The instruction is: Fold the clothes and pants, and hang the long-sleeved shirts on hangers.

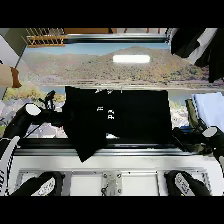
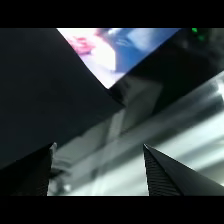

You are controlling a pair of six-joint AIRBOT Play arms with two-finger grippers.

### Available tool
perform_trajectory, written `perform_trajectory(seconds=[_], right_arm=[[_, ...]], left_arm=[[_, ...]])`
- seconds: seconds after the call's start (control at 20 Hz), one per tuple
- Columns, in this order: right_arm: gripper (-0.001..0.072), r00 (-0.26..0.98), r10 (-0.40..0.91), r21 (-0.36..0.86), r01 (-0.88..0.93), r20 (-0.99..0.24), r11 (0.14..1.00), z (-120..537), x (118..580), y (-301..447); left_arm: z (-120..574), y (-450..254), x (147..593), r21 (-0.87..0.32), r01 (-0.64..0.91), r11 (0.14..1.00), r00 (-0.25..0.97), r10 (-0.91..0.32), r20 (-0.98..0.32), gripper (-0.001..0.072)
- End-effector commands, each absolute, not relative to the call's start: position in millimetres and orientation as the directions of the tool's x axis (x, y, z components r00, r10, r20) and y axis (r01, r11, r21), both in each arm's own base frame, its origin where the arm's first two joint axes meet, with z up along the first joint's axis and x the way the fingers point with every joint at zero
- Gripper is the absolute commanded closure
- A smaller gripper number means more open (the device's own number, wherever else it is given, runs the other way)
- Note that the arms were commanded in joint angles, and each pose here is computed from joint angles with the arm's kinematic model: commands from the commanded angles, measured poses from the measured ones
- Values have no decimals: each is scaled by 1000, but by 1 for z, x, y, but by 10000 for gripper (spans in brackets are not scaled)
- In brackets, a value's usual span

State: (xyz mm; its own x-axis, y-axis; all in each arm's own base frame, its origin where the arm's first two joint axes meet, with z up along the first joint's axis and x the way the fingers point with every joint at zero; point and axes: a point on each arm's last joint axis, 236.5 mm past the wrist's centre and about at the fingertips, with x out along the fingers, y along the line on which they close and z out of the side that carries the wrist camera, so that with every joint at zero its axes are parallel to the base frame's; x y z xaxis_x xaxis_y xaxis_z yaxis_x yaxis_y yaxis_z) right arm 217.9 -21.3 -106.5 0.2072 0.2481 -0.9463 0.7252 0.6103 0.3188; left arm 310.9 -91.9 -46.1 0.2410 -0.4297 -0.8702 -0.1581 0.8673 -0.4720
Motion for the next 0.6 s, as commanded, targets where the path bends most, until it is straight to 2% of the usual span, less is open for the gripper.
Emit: perform_trajectory(seconds=[0.0,0.35,0.4,0.45,0.5,0.55], right_arm=[[118,273,248,367,730,-930,576,-116,233,-11],[144,312,223,379,659,-924,650,-120,252,3],[367,317,219,381,656,-923,652,-119,254,2],[559,323,216,382,655,-921,652,-119,255,1],[609,329,212,384,655,-920,651,-118,256,0],[615,329,212,384,655,-920,651,-118,256,0]], left_arm=[[-48,-99,308,-469,-138,872,241,-430,-870,213],[-48,-99,308,-469,-139,872,241,-429,-871,213],[-48,-98,307,-469,-142,872,239,-429,-871,214],[-48,-95,306,-468,-149,871,237,-429,-872,213],[-49,-91,305,-470,-169,866,230,-429,-873,214],[-50,-85,301,-469,-188,863,216,-429,-877,214]])
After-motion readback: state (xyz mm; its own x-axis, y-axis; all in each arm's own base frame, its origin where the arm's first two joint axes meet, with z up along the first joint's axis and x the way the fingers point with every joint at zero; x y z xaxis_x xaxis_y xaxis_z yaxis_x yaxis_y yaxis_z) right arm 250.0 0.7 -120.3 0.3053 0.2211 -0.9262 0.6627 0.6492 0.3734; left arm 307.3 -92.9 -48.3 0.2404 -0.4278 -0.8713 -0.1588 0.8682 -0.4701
